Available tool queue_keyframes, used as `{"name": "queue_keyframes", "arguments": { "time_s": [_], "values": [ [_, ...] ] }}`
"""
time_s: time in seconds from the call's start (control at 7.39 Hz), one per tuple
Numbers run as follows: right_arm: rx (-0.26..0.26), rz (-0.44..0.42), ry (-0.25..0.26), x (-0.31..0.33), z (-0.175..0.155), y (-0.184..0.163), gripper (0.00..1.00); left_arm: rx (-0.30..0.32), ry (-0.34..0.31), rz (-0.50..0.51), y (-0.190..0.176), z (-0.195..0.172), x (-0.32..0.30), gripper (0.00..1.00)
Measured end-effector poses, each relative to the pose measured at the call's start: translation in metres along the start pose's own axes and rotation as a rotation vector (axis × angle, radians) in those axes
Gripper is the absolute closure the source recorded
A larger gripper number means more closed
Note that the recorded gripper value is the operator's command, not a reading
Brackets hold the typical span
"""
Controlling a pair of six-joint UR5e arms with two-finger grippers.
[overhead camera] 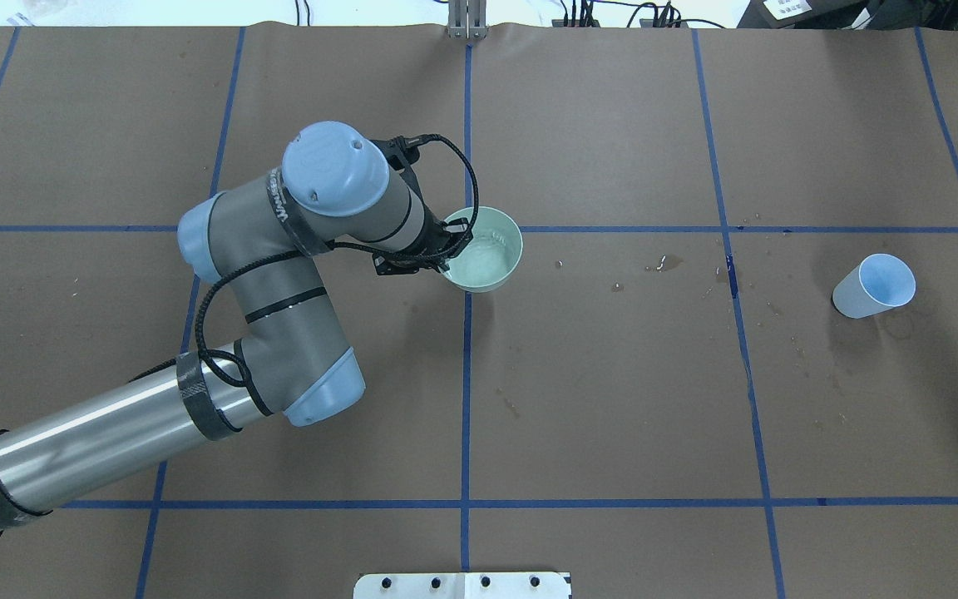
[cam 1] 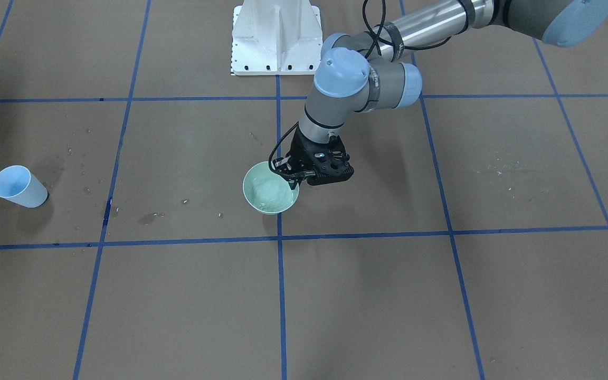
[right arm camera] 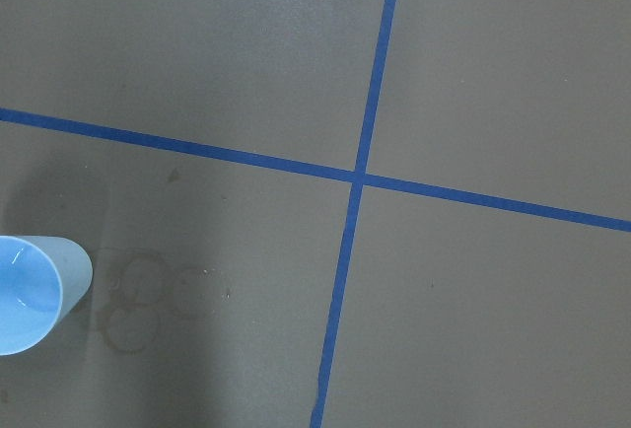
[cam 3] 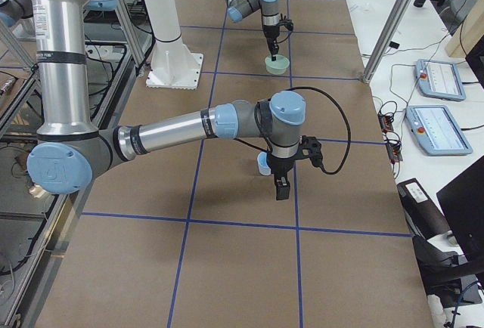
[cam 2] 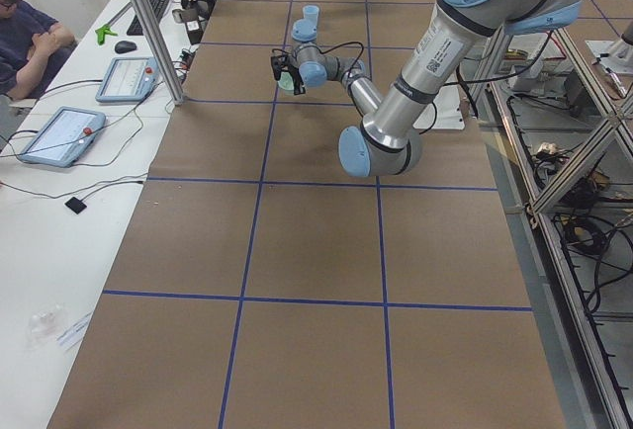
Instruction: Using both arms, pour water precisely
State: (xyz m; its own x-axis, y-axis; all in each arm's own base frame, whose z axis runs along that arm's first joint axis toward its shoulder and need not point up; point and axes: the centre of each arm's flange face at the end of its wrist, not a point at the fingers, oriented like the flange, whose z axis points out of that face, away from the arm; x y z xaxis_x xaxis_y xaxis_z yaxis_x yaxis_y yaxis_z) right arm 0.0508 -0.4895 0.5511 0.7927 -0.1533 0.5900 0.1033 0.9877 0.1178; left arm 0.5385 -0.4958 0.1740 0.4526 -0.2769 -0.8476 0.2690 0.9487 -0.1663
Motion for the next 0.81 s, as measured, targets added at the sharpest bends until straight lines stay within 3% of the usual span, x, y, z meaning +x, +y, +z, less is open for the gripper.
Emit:
{"name": "queue_keyframes", "arguments": {
  "time_s": [0.41, 0.81],
  "values": [
    [-0.002, 0.006, -0.008, 0.001, 0.001, 0.003, 0.01, 0.019, -0.067, -0.03, -0.043, -0.064, -0.066, 1.0],
    [0.006, 0.002, -0.017, -0.003, -0.002, 0.002, 0.01, 0.078, -0.147, 0.065, -0.095, -0.11, -0.241, 1.0]
  ]
}}
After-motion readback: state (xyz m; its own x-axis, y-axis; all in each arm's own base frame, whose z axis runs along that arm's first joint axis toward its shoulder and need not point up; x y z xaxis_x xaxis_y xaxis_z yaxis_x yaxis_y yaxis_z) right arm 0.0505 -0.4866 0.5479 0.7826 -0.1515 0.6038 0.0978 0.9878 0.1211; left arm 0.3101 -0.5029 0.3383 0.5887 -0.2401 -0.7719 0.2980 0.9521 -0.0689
